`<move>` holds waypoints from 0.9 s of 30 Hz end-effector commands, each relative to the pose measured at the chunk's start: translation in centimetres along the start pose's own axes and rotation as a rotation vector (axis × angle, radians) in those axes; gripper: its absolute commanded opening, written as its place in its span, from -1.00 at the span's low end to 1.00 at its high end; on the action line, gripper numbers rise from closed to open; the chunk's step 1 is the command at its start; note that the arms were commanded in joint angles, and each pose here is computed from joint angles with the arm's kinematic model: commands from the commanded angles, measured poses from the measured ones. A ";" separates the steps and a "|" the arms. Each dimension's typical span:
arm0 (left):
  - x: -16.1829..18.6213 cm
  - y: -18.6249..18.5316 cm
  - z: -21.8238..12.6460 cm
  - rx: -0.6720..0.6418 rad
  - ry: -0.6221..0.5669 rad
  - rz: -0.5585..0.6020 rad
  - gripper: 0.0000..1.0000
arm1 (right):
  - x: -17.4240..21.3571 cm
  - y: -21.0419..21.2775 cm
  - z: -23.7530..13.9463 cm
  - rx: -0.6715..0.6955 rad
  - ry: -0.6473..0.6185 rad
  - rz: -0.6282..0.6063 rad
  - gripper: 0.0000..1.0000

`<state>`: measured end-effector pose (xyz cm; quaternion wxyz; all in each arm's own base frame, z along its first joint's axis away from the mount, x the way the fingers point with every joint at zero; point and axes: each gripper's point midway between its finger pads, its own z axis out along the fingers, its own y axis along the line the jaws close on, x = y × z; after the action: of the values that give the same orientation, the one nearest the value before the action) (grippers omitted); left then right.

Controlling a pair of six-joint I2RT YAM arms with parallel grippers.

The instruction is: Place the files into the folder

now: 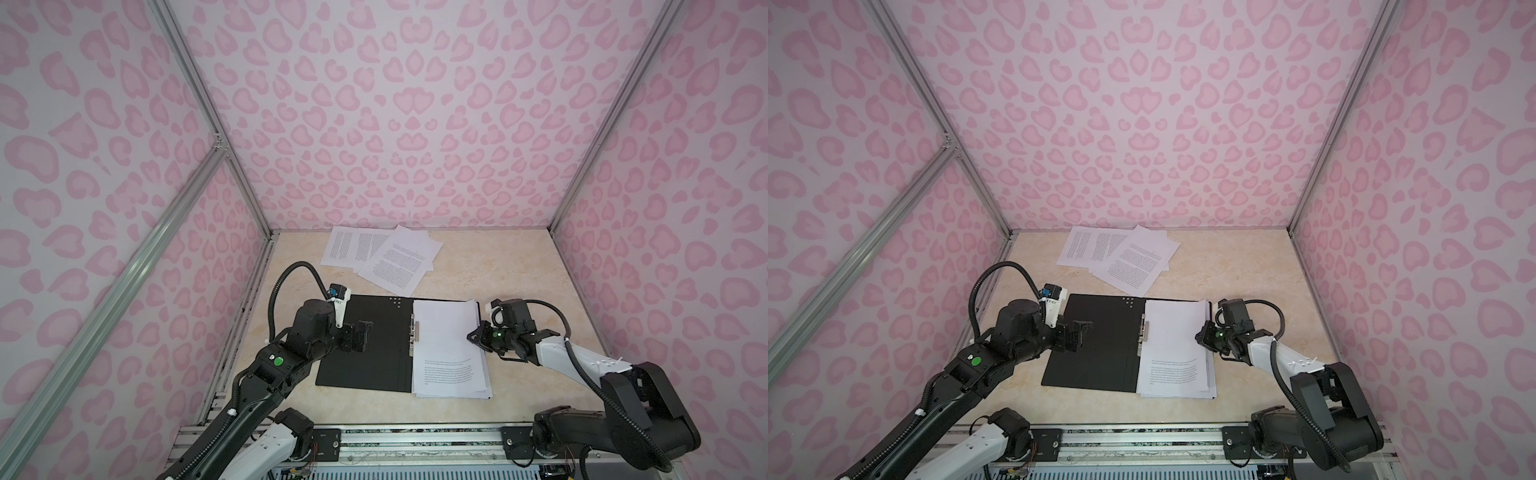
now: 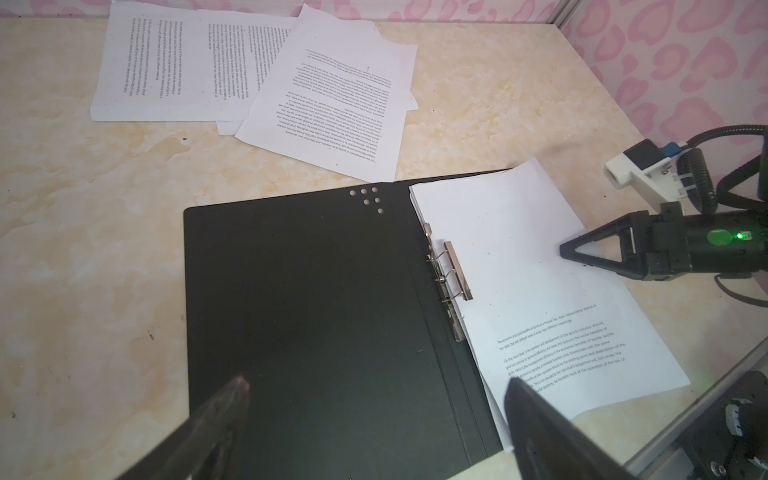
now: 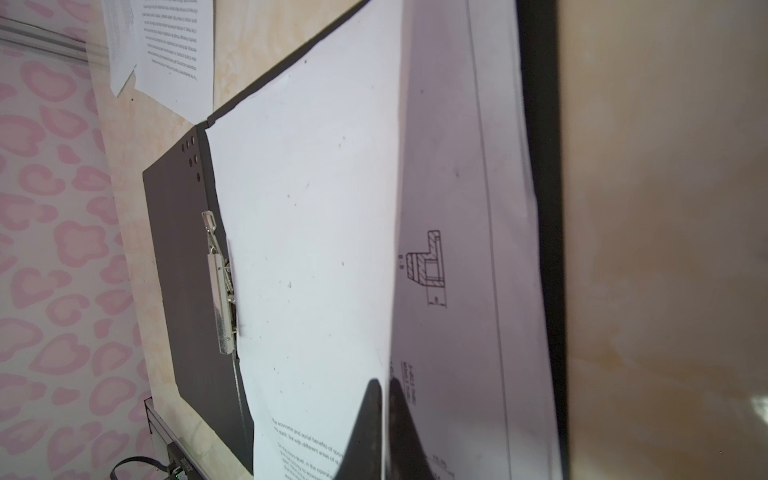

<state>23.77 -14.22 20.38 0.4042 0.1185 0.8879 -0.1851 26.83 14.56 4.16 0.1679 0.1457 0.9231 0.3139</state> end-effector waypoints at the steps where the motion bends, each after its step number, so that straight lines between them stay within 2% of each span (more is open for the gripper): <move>1: -0.1 0.2 0.0 -0.009 -0.005 -0.001 0.94 | -0.1 -1.1 0.0 0.052 -0.019 0.004 -0.26; 4: -0.1 0.2 0.0 -0.012 -0.002 -0.001 0.94 | -0.3 -1.7 -0.4 0.088 -0.045 0.009 0.21; 6: -0.1 0.2 0.1 -0.011 -0.002 -0.001 0.94 | -0.3 -1.9 -0.7 0.097 -0.053 0.011 0.36; 11: 0.1 0.2 0.2 -0.010 0.007 -0.002 0.94 | -0.3 -2.5 -1.8 0.149 -0.070 -0.005 0.48; 15: 0.5 0.2 0.6 -0.014 0.037 -0.028 0.94 | 0.1 -2.3 -3.7 0.239 -0.088 -0.115 0.59; 16: 0.8 0.4 0.8 -0.026 0.060 -0.055 0.94 | 0.6 -1.8 -4.0 0.245 -0.082 -0.145 0.58; 18: 2.1 0.8 1.5 -0.053 0.134 -0.119 0.94 | 1.5 -0.3 -4.6 0.238 -0.070 -0.210 0.44; 20: 4.0 1.1 2.8 -0.081 0.222 -0.239 0.95 | 3.1 1.3 -4.6 0.235 -0.053 -0.286 0.17; 21: 5.1 0.7 3.7 -0.060 0.264 -0.290 0.97 | 4.4 2.4 -4.2 0.214 -0.026 -0.337 -0.01; 23: 6.8 0.0 5.5 -0.018 0.318 -0.362 0.99 | 7.0 3.9 -3.1 0.180 0.041 -0.402 -0.20; 27: 9.2 0.8 7.9 -0.064 0.376 -0.432 0.99 | 11.9 6.2 -1.0 0.146 0.148 -0.533 -0.26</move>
<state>22.64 -15.30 8.89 0.1912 -0.0136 0.9635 -0.1867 17.75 21.89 6.83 0.1694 -0.0945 0.9577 0.2126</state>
